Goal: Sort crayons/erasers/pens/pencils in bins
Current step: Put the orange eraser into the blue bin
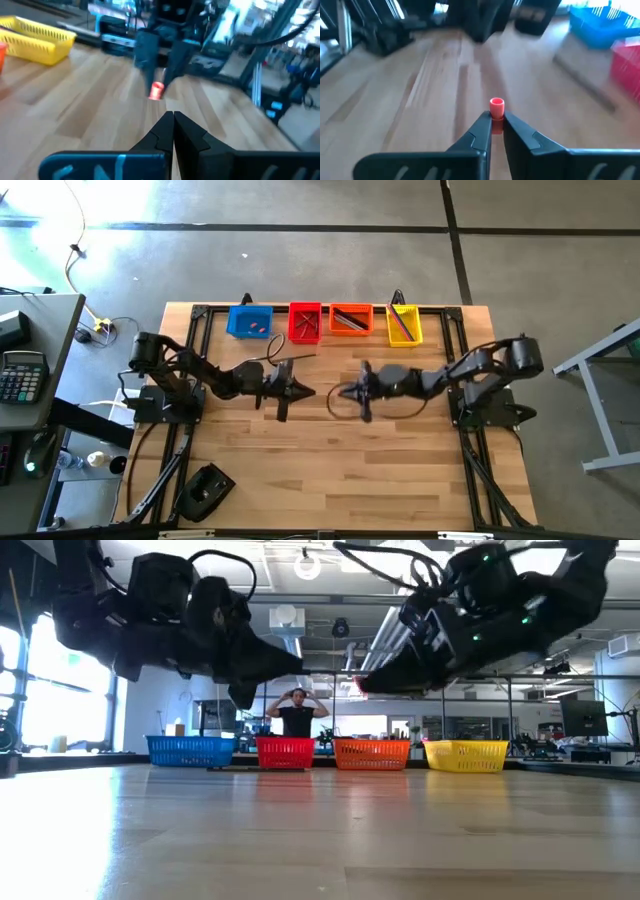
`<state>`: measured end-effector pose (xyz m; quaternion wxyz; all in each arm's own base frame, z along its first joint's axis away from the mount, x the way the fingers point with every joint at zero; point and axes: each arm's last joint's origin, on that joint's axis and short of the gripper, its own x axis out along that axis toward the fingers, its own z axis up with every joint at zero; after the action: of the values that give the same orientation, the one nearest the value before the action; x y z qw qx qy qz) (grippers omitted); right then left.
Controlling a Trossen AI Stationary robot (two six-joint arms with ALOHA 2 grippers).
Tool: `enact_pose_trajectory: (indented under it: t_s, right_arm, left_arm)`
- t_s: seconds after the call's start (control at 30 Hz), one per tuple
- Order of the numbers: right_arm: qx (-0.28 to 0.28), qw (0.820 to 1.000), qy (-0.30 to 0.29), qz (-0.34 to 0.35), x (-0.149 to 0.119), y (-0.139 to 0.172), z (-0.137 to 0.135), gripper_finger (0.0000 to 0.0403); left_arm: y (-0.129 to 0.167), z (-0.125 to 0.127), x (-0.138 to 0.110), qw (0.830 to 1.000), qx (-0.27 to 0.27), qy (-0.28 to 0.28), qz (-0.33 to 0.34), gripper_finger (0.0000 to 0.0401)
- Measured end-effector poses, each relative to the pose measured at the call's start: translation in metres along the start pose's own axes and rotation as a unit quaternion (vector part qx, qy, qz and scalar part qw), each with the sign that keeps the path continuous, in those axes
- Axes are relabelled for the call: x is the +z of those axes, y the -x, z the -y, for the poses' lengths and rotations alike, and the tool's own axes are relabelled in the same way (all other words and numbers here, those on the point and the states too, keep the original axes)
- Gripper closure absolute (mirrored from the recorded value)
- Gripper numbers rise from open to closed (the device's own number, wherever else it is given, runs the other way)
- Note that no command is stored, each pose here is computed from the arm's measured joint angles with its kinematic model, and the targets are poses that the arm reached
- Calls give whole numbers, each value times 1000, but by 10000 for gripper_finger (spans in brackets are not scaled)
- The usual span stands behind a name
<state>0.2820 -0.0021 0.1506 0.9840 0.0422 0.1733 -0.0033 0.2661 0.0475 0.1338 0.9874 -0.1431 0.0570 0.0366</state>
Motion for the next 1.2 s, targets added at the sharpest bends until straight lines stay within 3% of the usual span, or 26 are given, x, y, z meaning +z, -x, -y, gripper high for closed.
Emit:
enact_pose_trajectory:
  t_s: [0.17,0.3,0.4,0.8,1.0,1.2]
  right_arm:
    - [23,998,24,57,13,4,37,380]
    - [56,995,25,75,23,6,54,380]
    - [71,993,38,82,25,7,62,380]
    - [55,995,16,83,25,11,75,380]
    - [51,995,-9,81,25,12,80,380]
    - [88,991,5,100,29,13,77,380]
  left_arm:
    - [-2,-10,8,998,48,36,31,397]
    - [-5,-16,14,995,51,73,36,379]
    - [-8,-17,19,996,41,62,42,360]
    - [-22,-8,36,997,32,8,74,290]
    - [-23,-6,33,997,36,17,61,278]
    - [-24,2,28,998,33,10,44,279]
